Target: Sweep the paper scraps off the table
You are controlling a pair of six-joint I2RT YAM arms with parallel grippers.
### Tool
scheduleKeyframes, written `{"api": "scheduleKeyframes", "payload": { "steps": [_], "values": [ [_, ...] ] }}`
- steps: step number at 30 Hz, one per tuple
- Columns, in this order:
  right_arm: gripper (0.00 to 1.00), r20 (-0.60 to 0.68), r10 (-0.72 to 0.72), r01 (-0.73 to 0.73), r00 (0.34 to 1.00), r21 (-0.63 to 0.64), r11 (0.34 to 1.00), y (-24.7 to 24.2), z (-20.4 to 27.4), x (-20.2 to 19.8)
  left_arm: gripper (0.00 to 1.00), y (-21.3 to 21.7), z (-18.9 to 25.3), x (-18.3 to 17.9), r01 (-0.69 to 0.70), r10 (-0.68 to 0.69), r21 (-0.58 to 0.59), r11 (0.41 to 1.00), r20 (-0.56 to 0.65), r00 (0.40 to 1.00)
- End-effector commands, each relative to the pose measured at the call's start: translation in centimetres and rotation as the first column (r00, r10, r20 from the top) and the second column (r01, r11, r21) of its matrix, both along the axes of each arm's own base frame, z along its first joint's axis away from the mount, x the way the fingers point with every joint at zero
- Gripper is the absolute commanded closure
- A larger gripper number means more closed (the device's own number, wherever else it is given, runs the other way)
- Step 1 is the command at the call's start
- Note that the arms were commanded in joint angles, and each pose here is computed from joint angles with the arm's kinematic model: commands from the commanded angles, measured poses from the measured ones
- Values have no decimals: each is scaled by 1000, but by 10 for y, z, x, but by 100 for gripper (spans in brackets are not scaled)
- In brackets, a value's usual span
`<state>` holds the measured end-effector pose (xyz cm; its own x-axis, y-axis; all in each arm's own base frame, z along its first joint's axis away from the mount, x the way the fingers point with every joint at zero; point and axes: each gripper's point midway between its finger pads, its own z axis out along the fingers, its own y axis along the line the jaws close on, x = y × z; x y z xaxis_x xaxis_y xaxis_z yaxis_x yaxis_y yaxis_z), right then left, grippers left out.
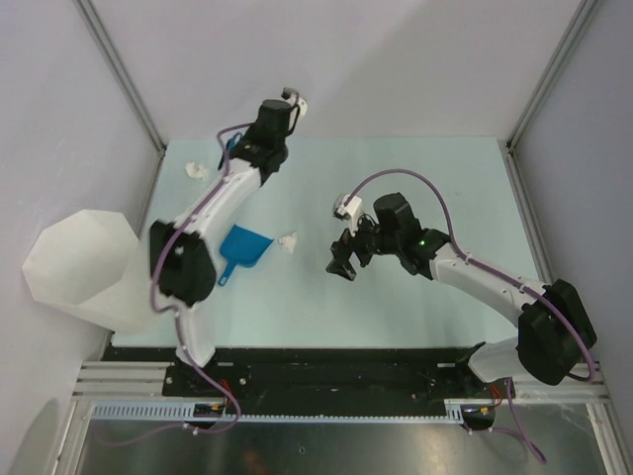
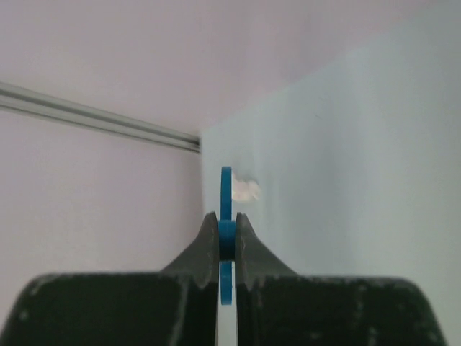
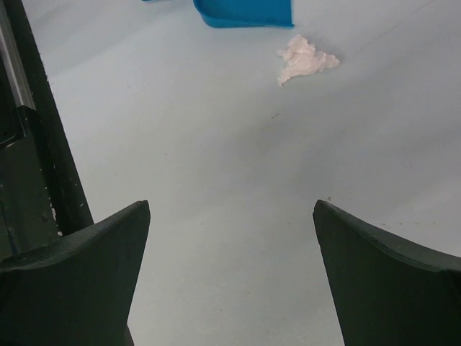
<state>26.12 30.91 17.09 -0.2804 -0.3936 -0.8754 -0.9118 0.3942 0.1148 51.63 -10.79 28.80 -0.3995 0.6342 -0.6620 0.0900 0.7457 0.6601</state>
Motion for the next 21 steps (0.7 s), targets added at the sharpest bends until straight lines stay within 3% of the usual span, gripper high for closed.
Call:
{"api": "scheduleKeyframes", "payload": {
  "steps": [1, 6, 7, 14, 21],
  "values": [
    [0, 56, 35, -37, 998, 37, 999, 7, 19, -9, 100, 59, 32, 49, -300, 269, 197, 933, 168, 948],
    [0, 75, 70, -71, 995, 20, 997, 14, 17, -17, 100, 114, 14, 92, -416, 380, 261, 871, 177, 908],
    [0, 79, 71, -73, 994, 23, 997, 15, 18, -17, 100, 119, -12, 103, -414, 388, 289, 863, 146, 910],
    [0, 97, 85, -90, 992, 45, 995, 25, 21, -20, 100, 163, -79, 128, -431, 434, 332, 839, 71, 898],
    [0, 100, 65, -67, 993, 22, 998, 23, 20, -22, 100, 146, -147, 146, -264, 287, 254, 930, -58, 956]
  ]
}}
